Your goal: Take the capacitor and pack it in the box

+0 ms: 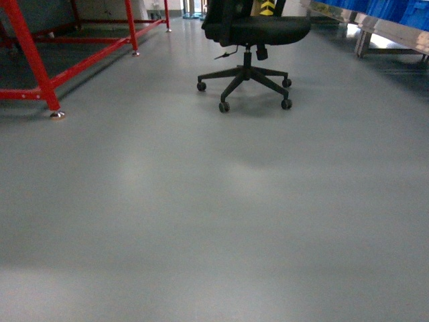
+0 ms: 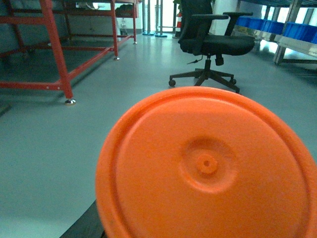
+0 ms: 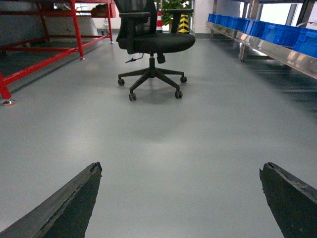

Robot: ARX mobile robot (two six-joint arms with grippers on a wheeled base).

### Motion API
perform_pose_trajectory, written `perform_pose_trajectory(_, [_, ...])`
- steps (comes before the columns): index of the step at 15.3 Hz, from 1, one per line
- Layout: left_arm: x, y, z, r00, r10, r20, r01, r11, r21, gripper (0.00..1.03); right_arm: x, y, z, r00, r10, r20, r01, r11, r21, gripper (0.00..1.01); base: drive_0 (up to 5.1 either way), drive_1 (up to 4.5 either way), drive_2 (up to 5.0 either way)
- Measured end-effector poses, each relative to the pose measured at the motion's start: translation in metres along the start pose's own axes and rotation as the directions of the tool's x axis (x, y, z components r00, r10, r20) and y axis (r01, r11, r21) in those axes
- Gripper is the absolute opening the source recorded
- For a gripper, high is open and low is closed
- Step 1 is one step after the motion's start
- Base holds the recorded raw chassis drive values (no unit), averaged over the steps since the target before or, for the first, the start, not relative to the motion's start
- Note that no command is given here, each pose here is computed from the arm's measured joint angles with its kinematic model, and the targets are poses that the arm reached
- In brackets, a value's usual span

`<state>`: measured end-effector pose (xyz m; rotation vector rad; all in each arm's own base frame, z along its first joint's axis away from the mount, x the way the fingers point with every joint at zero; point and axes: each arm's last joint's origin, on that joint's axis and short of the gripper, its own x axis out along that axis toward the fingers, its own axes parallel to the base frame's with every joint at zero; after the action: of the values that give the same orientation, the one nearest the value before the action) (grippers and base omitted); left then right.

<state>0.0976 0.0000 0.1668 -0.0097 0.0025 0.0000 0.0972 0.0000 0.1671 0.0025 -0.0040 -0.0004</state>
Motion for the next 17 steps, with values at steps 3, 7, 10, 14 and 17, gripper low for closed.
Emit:
perform_pose_trajectory(3, [0.0,0.0,-0.0001,1.0,0.0,-0.001,0.0,1.0,0.0,0.44,0.0,0.0,0.0003,1.0,0.0,0.003,0.0,1.0,0.0,0.98,-4.9,2.55,2.6])
perform_pose_trajectory(7, [0.0,0.0,-0.0001,1.0,-0.002,-0.001,0.002,1.0,0.0,0.44,0.0,0.0,-0.0001,1.0,0.0,-0.002,0.0,1.0,0.0,0.98,-4.9,2.55,2.6])
perform_pose_trajectory(10, [0.0,0.0001,0.0,1.0,0.003,0.0,-0.003,1.0,0.0,0.44,0.0,0.0,0.0004,1.0,0.0,0.004,0.0,1.0,0.0,0.98,-4.9,2.55,2.6])
perform_pose_trajectory(14, [0.0,0.0,0.0001,1.0,0.0,0.001,0.0,1.0,0.0,0.44,0.0,0.0,0.0,1.0,0.0,0.0,0.0,1.0,0.0,0.98,-5.0,2.47,2.5])
perform_pose_trajectory(17, [0.0,0.0,-0.0001,1.0,0.0,-0.001,0.0,1.0,0.0,0.44,0.0,0.0,0.0,1.0,0.0,0.0,0.0,1.0,0.0,0.98,-5.1,2.39,2.4])
